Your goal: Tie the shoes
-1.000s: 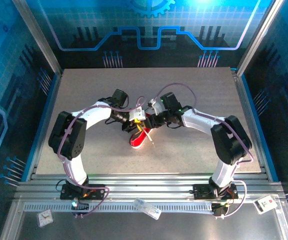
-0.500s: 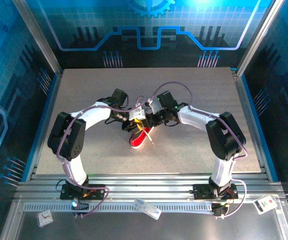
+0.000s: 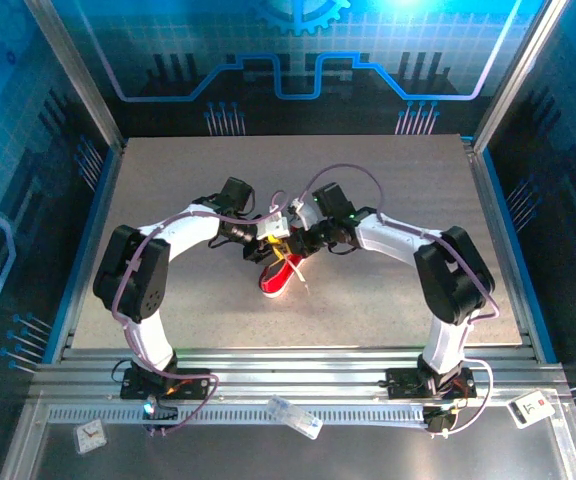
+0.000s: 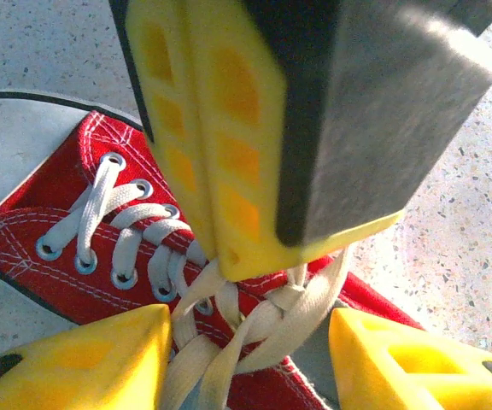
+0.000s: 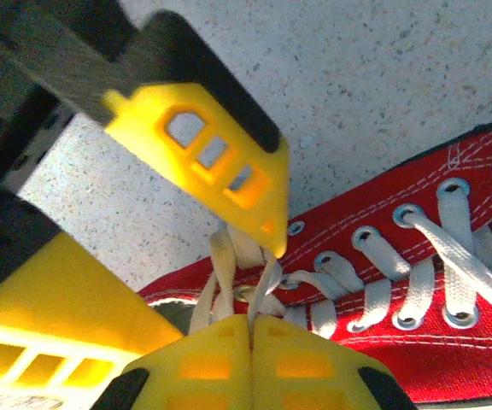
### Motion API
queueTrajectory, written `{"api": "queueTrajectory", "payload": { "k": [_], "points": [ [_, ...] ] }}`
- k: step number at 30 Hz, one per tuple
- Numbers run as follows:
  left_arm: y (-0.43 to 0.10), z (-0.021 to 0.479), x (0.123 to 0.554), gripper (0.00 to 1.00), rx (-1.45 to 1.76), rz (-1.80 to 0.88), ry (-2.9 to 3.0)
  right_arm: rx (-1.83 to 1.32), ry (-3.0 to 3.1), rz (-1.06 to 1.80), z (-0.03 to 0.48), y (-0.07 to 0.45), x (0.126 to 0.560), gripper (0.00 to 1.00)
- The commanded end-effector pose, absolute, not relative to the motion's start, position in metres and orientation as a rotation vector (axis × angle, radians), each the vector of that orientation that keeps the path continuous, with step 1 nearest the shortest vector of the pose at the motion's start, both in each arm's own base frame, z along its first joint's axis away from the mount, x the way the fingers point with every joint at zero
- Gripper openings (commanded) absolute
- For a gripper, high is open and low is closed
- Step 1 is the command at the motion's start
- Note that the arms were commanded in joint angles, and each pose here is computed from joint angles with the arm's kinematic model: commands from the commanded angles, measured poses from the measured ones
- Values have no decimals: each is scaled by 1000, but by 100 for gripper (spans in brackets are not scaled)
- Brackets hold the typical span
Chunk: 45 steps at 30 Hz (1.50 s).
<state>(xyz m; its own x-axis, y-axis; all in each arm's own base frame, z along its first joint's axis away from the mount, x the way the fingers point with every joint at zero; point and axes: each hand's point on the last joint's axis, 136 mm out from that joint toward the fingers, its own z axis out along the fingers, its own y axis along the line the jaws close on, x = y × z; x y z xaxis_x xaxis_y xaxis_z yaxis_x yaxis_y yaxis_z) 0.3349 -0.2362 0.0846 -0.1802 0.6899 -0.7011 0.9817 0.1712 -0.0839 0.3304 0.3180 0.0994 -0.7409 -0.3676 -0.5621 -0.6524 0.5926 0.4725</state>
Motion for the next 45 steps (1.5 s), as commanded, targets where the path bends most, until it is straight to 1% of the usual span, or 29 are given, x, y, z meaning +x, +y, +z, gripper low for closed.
{"api": "queueTrajectory", "payload": {
  "k": [1, 7, 17, 19, 24, 28, 34, 41, 45],
  "points": [
    [-236, 99, 336, 53, 1544, -758, 1893, -871, 2308, 973, 120, 323, 327, 5],
    [-236, 101, 337, 55, 1543, -760, 1881, -899, 2271, 1018, 120, 326, 321, 4],
    [-238, 99, 327, 59, 1577, -751, 1834, -933, 2264, 1031, 109, 326, 318, 2],
    [-239, 96, 324, 59, 1596, -739, 1828, -943, 2259, 1035, 107, 324, 317, 0],
    [-243, 90, 320, 59, 1632, -712, 1823, -962, 2242, 1044, 106, 320, 315, 0],
    [-247, 85, 321, 57, 1648, -659, 1823, -967, 2242, 1051, 103, 318, 313, 0],
    [-248, 86, 324, 49, 1631, -639, 1823, -971, 2222, 1060, 104, 317, 311, 0],
    [-248, 91, 328, 47, 1601, -652, 1829, -986, 2176, 1076, 111, 318, 309, 0],
    [-248, 94, 328, 44, 1591, -659, 1831, -994, 2169, 1078, 113, 318, 308, 0]
  ]
}}
